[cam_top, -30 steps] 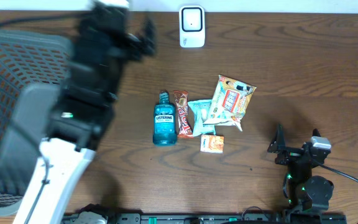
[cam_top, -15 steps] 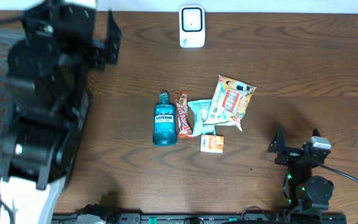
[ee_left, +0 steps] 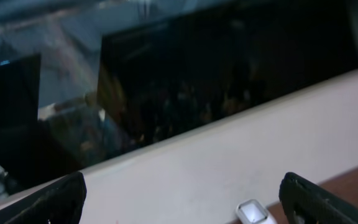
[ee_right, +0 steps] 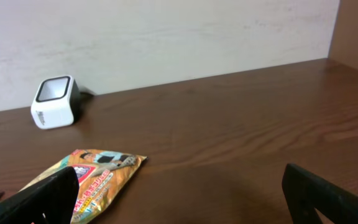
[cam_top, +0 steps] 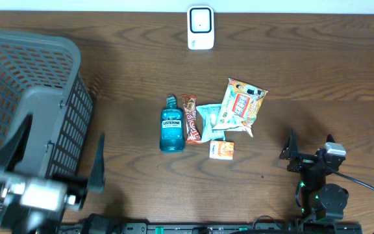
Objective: Scan the item barcode
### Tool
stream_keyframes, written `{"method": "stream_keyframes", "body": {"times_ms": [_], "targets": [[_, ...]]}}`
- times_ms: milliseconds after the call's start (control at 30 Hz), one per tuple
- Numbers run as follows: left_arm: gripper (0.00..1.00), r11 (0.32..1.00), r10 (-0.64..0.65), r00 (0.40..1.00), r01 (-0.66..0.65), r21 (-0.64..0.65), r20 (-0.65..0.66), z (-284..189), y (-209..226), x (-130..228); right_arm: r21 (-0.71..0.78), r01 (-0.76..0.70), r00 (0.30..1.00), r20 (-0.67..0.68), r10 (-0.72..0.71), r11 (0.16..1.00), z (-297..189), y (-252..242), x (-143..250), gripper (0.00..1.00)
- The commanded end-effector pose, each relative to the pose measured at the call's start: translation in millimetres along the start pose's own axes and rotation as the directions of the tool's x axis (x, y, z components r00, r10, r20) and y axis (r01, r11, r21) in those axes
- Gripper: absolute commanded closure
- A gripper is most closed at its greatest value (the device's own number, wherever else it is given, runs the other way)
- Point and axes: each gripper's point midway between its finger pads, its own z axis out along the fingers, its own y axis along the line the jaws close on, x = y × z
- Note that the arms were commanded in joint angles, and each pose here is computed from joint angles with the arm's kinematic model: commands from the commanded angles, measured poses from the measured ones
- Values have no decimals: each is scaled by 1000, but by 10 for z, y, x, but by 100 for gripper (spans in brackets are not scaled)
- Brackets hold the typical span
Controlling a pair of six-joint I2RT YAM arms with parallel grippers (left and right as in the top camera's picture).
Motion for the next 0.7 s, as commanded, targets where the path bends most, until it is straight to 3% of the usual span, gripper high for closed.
{"method": "stream_keyframes", "body": {"times_ms": [0,133,300,667], "targets": [[2,998,-64,998,65,-24,23,-156,-4,42,-2,7,1000,2,-7,1000,-3,3,0,1],[2,990,-115,993,116,-80,12,-167,65,116,-2,7,1000,2,-7,1000,-3,3,0,1],[2,989,-96,992,105,-102,86,-218,119,-63,-2,7,1000,2,-7,1000,-3,3,0,1],[2,973,-114,975,148,-176,191,-763,115,-220,-2,7,1000,2,-7,1000,-3,3,0,1]]}}
